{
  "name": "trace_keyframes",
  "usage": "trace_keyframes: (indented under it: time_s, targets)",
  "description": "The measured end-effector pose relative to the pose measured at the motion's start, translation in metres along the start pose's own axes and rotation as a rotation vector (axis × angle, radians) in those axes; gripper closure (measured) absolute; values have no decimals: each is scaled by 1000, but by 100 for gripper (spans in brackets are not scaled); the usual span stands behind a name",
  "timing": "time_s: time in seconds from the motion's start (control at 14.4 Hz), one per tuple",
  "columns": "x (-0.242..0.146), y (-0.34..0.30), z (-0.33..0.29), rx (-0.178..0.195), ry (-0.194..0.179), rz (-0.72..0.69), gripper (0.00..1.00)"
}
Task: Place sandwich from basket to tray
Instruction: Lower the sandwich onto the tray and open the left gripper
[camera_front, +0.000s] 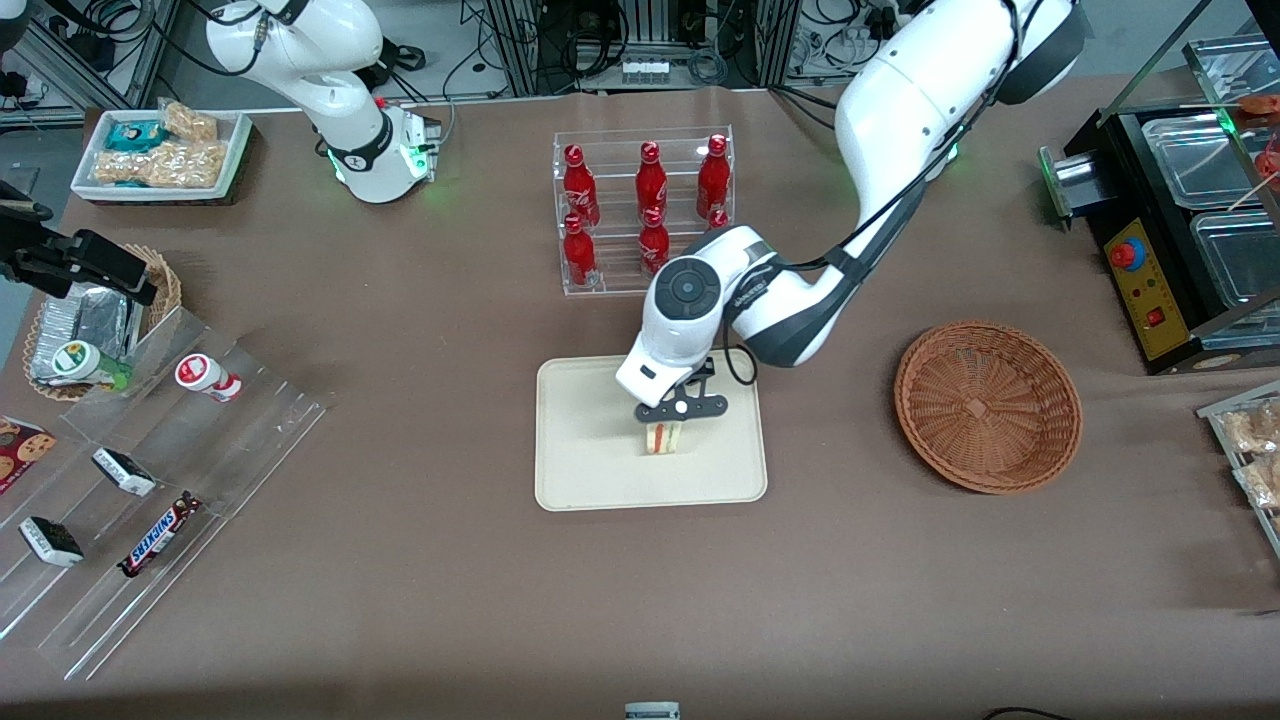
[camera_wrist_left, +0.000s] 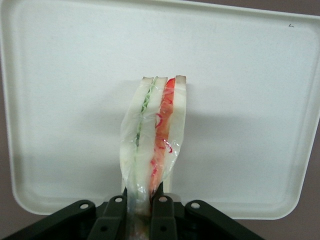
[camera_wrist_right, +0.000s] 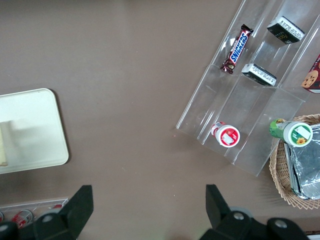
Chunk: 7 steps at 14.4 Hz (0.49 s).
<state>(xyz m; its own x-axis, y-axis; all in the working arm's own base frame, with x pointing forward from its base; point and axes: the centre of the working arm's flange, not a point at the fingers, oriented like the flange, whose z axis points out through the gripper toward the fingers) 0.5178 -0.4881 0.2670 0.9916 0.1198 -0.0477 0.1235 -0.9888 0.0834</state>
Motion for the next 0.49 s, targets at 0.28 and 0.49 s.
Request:
trace_keyframes:
  time_s: [0.28, 0.49]
  targets:
    - [5, -1, 15, -14, 2, -38, 80]
    - [7, -2, 17, -8, 12, -58, 63]
